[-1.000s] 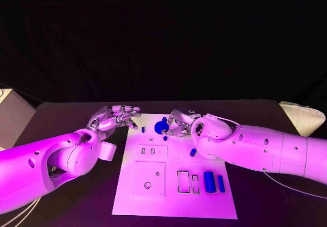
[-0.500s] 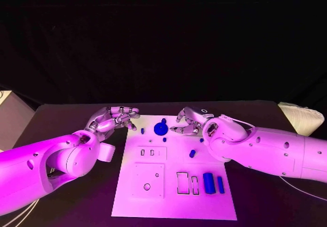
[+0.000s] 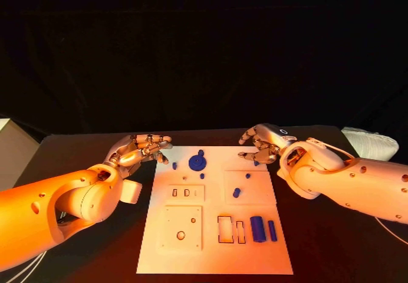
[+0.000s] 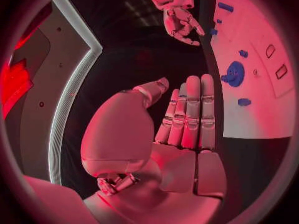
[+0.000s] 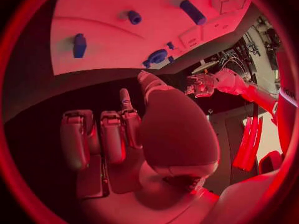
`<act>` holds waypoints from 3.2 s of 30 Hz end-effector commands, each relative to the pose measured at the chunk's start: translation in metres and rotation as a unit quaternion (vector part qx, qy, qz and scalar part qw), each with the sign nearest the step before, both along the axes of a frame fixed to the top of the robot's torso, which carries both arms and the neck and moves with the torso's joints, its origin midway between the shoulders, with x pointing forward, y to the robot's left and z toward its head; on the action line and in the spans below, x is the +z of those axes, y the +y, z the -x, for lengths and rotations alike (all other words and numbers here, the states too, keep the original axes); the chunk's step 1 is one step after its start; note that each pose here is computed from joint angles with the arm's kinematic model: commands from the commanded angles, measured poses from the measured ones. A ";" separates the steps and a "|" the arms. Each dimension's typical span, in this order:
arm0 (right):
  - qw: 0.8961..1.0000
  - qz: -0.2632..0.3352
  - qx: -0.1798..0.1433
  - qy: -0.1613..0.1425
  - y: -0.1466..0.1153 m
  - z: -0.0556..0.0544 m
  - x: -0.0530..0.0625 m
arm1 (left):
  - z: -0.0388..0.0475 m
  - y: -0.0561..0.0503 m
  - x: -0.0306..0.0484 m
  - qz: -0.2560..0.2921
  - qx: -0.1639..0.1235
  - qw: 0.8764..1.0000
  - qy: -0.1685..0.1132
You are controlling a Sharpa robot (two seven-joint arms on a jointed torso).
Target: Assemble the parts on the task board
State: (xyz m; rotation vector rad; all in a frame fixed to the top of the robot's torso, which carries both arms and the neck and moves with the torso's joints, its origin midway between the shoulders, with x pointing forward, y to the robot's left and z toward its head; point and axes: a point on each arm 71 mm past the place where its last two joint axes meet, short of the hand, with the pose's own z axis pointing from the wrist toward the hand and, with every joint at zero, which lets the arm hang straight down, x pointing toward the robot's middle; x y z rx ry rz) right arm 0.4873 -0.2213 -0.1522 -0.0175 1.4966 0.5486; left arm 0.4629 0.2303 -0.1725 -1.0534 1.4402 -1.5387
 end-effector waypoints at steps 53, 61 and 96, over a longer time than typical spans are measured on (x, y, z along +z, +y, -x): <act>0.996 0.020 0.010 0.084 -0.051 -0.014 -0.046 | -0.0021 0.002 0.0001 0.002 -0.002 1.000 -0.003; 0.996 0.022 0.010 0.087 -0.050 -0.014 -0.049 | -0.0021 0.002 0.0000 0.002 -0.001 1.000 -0.003; 0.998 0.010 0.004 0.057 -0.049 -0.013 -0.044 | -0.0024 0.003 -0.0003 0.001 0.000 1.000 -0.002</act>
